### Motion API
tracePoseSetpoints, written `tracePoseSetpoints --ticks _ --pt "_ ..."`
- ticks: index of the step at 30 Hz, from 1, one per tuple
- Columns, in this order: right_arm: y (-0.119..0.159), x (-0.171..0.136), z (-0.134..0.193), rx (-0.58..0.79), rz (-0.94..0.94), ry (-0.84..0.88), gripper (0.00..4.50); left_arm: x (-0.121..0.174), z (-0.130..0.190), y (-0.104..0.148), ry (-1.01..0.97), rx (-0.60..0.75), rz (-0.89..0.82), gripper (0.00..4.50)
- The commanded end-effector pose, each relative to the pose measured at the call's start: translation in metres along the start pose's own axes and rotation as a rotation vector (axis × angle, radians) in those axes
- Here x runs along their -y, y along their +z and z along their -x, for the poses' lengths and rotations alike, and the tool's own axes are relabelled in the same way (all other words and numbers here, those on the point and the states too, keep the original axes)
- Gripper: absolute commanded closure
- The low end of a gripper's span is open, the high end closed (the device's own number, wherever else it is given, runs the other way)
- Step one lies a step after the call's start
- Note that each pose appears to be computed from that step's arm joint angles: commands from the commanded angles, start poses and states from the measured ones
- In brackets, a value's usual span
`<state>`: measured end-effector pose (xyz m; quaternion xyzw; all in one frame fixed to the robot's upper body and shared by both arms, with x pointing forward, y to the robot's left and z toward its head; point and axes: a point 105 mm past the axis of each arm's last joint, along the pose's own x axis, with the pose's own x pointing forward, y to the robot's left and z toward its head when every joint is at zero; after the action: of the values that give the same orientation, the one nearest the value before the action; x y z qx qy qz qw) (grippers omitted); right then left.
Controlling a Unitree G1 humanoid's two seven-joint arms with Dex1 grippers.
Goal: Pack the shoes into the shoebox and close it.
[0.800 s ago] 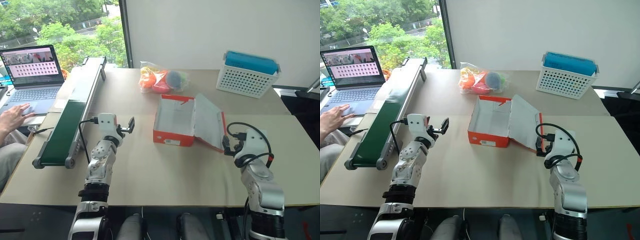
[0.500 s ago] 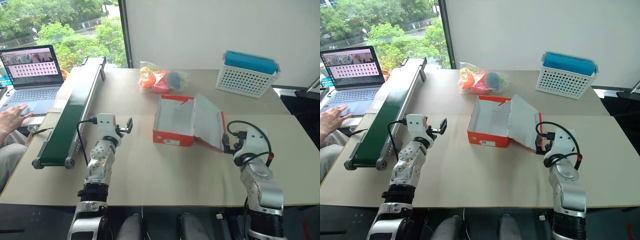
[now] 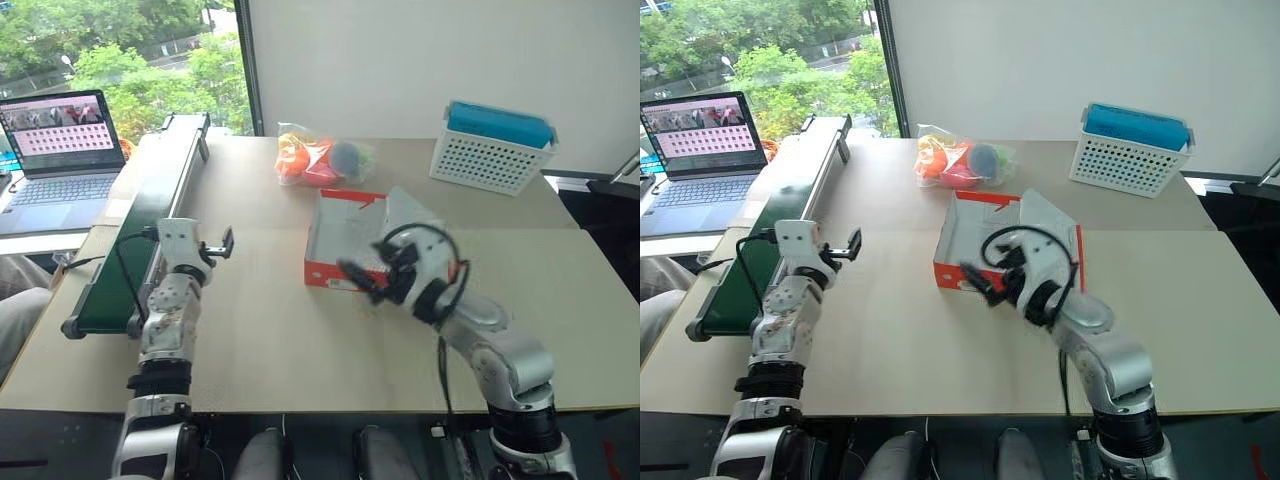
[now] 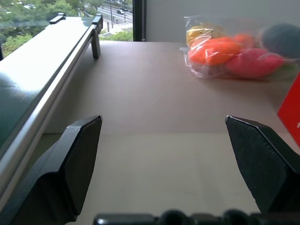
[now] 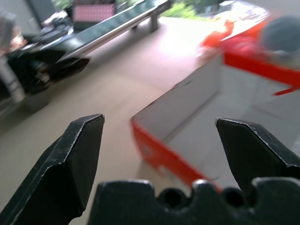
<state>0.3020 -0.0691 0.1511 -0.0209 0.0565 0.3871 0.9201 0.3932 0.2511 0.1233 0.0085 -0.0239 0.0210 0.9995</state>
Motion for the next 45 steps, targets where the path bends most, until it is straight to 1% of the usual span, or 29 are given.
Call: tracePoseSetpoints --ticks 1,3,6,11,14,16,19,23,30,34,41,45 --pt "0.004 -0.009 0.001 -0.007 0.048 0.066 0.04 -0.038 0.001 0.025 0.092 0.076 -0.005 0.00" --pt "0.002 -0.009 -0.001 -0.017 0.057 0.072 0.04 -0.058 0.005 0.029 0.119 0.074 -0.019 0.00" --pt "0.001 -0.007 -0.002 -0.026 0.067 0.071 0.04 -0.080 0.009 0.029 0.123 0.041 -0.065 0.00" --pt "-0.003 -0.007 -0.006 -0.052 0.098 0.071 0.04 -0.113 0.016 0.029 0.154 -0.002 -0.089 0.00" --pt "-0.003 -0.011 -0.009 -0.058 0.114 0.094 0.04 -0.125 0.019 0.028 0.178 -0.018 -0.094 0.00" --pt "-0.003 -0.022 -0.010 -0.070 0.133 0.151 0.04 -0.129 0.019 0.024 0.172 -0.045 -0.093 0.00" --pt "-0.007 -0.033 -0.010 -0.096 0.136 0.221 0.04 -0.128 0.018 0.017 0.154 -0.081 -0.075 0.00" --pt "-0.008 -0.031 -0.008 -0.112 0.130 0.238 0.04 -0.121 0.015 0.010 0.126 -0.112 -0.075 0.00" --pt "-0.005 -0.023 -0.010 -0.092 0.102 0.183 0.04 -0.108 0.009 0.010 0.068 -0.165 -0.113 0.00" --pt "-0.005 -0.021 -0.010 -0.084 0.084 0.158 0.04 -0.101 0.004 0.013 0.040 -0.173 -0.123 0.00" --pt "-0.010 -0.017 -0.009 -0.088 0.072 0.123 0.04 -0.101 0.002 0.014 0.048 -0.174 -0.121 0.00" --pt "-0.012 -0.015 -0.009 -0.090 0.065 0.107 0.04 -0.101 -0.001 0.019 0.053 -0.161 -0.122 0.00"
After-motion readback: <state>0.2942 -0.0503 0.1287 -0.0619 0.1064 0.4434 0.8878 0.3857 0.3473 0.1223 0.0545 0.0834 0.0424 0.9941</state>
